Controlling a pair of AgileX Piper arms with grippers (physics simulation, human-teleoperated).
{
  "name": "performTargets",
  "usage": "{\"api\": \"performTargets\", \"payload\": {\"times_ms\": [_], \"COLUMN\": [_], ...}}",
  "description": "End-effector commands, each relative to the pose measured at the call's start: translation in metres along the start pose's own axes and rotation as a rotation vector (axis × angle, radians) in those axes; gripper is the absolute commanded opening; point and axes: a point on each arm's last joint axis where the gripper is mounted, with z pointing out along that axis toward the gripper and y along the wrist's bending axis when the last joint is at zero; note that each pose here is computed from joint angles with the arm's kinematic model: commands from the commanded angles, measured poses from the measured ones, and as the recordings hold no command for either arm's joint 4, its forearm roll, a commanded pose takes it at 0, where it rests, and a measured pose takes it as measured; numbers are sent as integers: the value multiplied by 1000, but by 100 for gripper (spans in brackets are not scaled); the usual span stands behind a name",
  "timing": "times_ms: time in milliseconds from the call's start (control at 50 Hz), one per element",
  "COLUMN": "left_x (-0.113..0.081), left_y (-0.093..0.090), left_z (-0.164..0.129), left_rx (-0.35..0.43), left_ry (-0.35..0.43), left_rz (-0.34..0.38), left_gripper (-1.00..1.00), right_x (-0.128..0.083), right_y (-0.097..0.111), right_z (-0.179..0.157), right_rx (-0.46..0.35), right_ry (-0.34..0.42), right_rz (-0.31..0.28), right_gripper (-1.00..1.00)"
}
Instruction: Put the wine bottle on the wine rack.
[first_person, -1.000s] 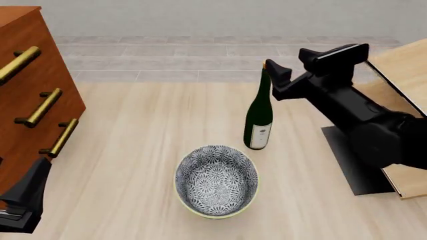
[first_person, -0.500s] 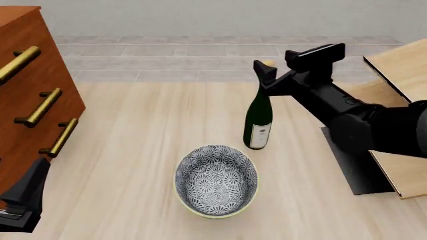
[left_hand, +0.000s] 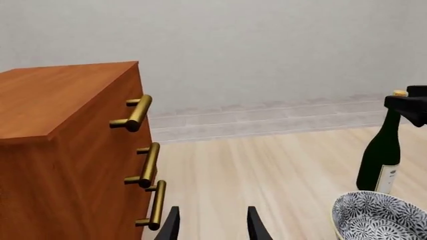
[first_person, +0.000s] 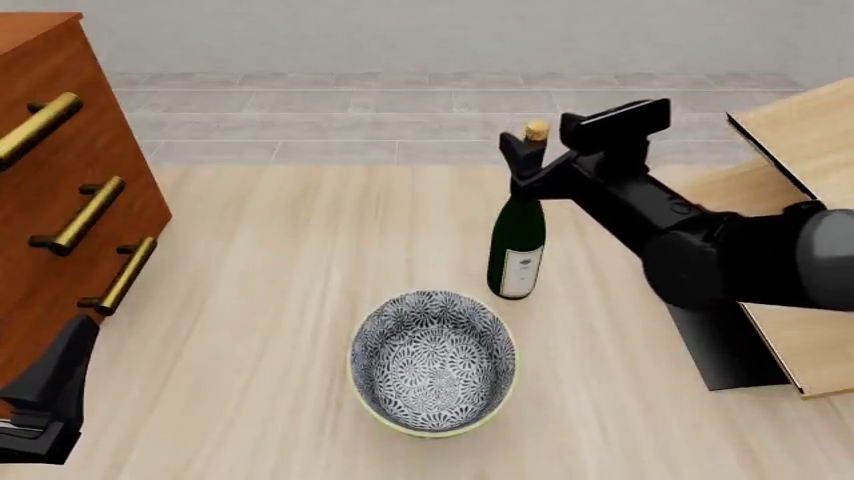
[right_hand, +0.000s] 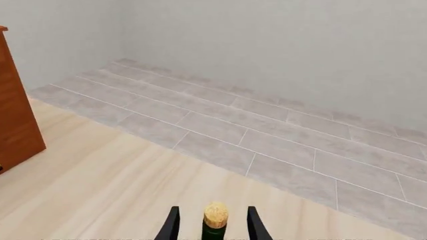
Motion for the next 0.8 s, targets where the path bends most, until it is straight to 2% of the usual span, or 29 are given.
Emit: {"api": "performTargets", "payload": {"times_ms": [20,440,560,580,800], "left_x": [0,0,0,0,-1], "left_y": [0,0,0,0,1], "left_z": [0,0,0,0,0], "left_rx": [-2,-5,-7,-5,-10], "left_ry": [1,-3,-4,-4,-6], "left_rz": [-2,-5,-7,-5,-7], "left_gripper": [100,100,100,100,100], "right_x": [6,17,15,13,12], "right_y": [-1,1,2,2,4], "right_z": [5,13,12,12,11], "right_rx": [2,-3,-6,-6,-11], "right_ry": [14,50,38,37,33], "right_rz": [-1,14,15,14,6], "right_gripper": [100,100,100,-100,-100]}}
